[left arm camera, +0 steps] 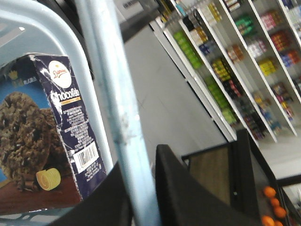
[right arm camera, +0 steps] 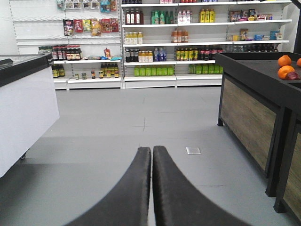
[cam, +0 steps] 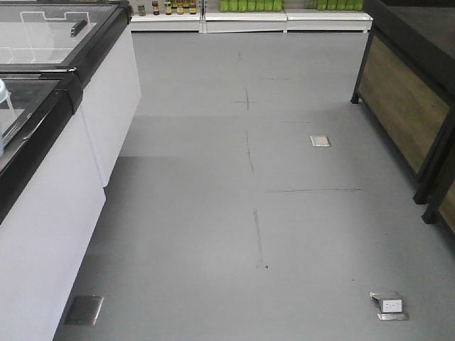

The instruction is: Left arm holds basket, right arm returns cookies

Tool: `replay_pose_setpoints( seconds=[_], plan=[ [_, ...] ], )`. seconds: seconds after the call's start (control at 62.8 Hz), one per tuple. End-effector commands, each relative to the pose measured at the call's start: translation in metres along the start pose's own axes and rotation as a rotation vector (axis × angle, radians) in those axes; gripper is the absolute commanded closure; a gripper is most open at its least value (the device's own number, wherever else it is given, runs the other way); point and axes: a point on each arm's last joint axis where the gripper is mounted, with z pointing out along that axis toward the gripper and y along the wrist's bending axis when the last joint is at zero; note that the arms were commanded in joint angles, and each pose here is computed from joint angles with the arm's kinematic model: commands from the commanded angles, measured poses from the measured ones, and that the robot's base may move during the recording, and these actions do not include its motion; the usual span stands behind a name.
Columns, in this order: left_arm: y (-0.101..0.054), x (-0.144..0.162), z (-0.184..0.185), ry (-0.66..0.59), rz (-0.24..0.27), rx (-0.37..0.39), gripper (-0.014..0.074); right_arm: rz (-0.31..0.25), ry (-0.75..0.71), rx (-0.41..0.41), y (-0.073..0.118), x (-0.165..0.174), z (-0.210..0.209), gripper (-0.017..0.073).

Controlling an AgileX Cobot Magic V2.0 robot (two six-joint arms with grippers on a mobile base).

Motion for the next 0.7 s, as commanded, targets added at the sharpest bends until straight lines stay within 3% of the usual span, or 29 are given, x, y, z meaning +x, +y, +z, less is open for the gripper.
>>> replay_pose_setpoints(
  seconds=[0.0,0.318,0.541,0.684],
  plan=[
    [-0.045,0.001,-0.026,-0.023,0.039,0.157,0.0599,-0.009,-0.085,-0.002,0.000,-0.007,-0.001,0.0566],
    [-0.083,0.068,-0.019,0.284,0.109,0.252,0.0599,-0.009,-0.086,-0.002,0.000,-0.007,-0.001,0.0566],
    [-0.122,0.118,-0.028,0.396,0.172,0.352,0.0599,-0.009,-0.086,-0.002,0.000,-0.007,-0.001,0.0566],
    [-0.144,0.149,-0.041,0.461,0.242,0.419,0.0599,-0.009,-0.086,-0.002,0.000,-0.007,-0.001,0.0566]
  ],
)
